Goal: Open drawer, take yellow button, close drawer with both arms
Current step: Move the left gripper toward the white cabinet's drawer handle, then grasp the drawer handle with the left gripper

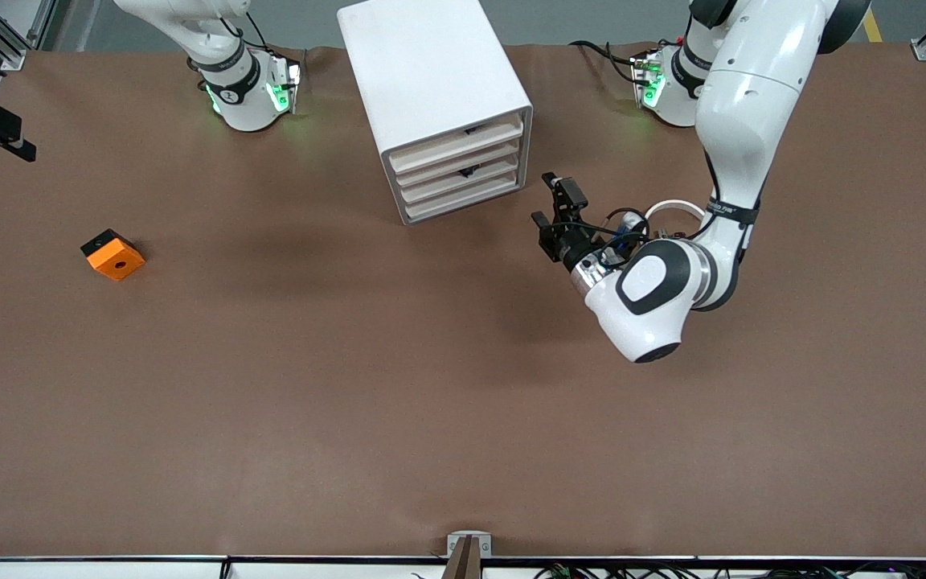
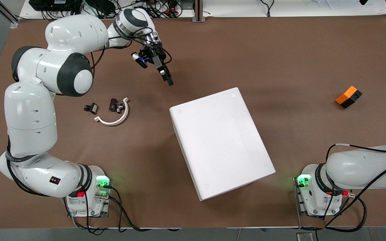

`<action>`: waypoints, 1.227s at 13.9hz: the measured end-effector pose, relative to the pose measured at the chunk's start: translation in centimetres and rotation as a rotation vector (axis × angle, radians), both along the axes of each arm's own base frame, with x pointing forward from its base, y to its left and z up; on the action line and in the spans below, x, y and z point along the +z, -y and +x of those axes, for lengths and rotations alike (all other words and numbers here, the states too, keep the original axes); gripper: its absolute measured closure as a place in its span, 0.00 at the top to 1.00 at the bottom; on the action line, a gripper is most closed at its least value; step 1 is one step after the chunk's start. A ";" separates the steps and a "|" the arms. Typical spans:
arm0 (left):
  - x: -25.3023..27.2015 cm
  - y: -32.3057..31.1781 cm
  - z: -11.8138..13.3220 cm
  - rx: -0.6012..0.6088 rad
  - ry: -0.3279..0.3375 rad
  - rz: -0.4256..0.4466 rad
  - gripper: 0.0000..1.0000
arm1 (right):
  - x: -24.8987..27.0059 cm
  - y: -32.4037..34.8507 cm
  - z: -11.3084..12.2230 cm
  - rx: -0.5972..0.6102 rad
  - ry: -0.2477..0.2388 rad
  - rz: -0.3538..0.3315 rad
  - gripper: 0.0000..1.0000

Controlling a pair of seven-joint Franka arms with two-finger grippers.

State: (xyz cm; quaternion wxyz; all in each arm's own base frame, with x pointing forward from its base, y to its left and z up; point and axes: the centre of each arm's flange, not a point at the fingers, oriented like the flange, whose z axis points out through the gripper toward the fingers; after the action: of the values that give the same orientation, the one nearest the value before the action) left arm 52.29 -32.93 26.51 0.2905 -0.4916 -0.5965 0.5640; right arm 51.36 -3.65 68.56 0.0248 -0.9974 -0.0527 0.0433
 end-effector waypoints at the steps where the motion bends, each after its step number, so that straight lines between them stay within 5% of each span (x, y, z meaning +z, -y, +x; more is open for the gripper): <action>1: -0.2 0.4 -0.7 -0.007 -0.037 0.003 0.95 | 0.0 0.0 0.0 0.000 0.000 0.000 1.00; 5: -0.5 0.8 -1.9 0.011 -0.143 0.029 0.82 | 0.0 0.3 0.0 -0.013 0.001 -0.001 1.00; 9: -1.6 1.2 -2.9 0.001 -0.176 0.050 0.70 | 0.0 0.8 -0.1 -0.100 -0.003 -0.008 1.00; 11: -2.2 2.2 -3.9 -0.022 -0.188 0.056 0.51 | 0.0 0.7 0.0 -0.127 -0.004 -0.010 1.00; 17: -2.9 4.8 -5.9 -0.061 -0.209 0.053 0.50 | 0.0 0.7 0.0 -0.138 -0.005 -0.011 1.00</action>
State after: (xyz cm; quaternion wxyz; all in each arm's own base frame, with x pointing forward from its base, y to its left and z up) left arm 46.37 -37.74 23.64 0.3808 -0.4403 -0.5625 0.5872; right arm 51.32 -4.31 68.55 0.0225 -0.9986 0.0162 0.0441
